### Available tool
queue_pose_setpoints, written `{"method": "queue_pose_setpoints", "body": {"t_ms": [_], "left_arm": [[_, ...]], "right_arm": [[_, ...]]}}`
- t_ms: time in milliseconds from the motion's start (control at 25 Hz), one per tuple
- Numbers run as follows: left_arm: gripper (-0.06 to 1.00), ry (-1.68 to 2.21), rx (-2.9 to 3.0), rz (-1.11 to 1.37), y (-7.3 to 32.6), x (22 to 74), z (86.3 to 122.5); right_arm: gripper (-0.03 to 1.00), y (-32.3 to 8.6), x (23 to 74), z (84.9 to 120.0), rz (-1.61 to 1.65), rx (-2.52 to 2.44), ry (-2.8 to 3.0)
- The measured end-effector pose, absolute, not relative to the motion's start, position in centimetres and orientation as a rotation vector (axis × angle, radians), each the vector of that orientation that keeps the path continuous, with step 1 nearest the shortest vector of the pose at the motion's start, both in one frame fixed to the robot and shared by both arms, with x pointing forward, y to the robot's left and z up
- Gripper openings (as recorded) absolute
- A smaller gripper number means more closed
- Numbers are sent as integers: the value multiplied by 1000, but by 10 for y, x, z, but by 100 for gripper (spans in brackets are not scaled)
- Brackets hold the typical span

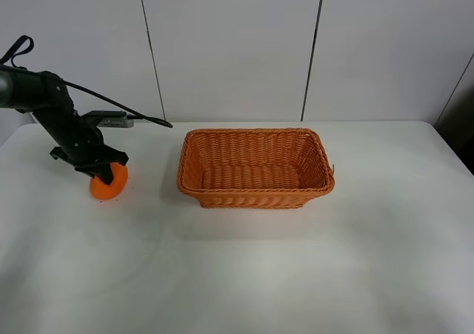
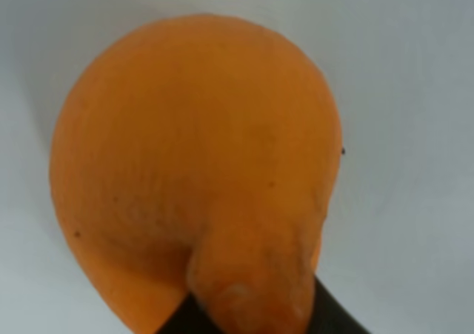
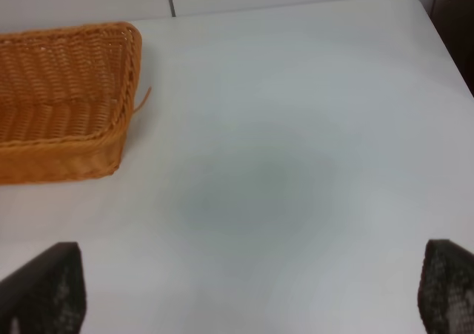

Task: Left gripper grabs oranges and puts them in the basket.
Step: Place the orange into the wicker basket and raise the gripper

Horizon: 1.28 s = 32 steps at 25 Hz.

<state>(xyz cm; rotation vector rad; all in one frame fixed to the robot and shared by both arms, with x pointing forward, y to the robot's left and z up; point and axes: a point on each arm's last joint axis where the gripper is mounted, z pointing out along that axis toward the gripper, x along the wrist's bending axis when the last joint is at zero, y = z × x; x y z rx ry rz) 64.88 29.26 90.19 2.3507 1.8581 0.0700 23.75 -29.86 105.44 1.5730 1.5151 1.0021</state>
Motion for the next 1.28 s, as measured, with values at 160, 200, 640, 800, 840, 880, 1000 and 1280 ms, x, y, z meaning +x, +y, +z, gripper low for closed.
{"method": "queue_pose_setpoints", "body": {"t_ms": [160,200,640,800,840,880,1000,1280], "left_arm": [[16,1847,2346,100,293,646,920],[16,1847,2338,113,293,645,926],[16,1851,2242,175,291,614,1015],[16,1797,2231,192,279,603,1040],[16,1780,2244,188,274,602,1041],[16,1761,2261,183,268,601,1041],[16,1682,2308,187,243,599,1041],[16,1561,2317,225,202,601,1047]], "right_arm": [[69,-299,238,1054,1002,1573,1515],[69,-299,238,1054,1002,1573,1515],[69,-299,238,1054,1002,1573,1515],[69,-299,238,1054,1002,1573,1515],[69,-299,238,1054,1002,1573,1515],[69,-299,238,1054,1002,1573,1515],[69,-299,238,1054,1002,1573,1515],[69,-299,238,1054,1002,1573,1515]]}}
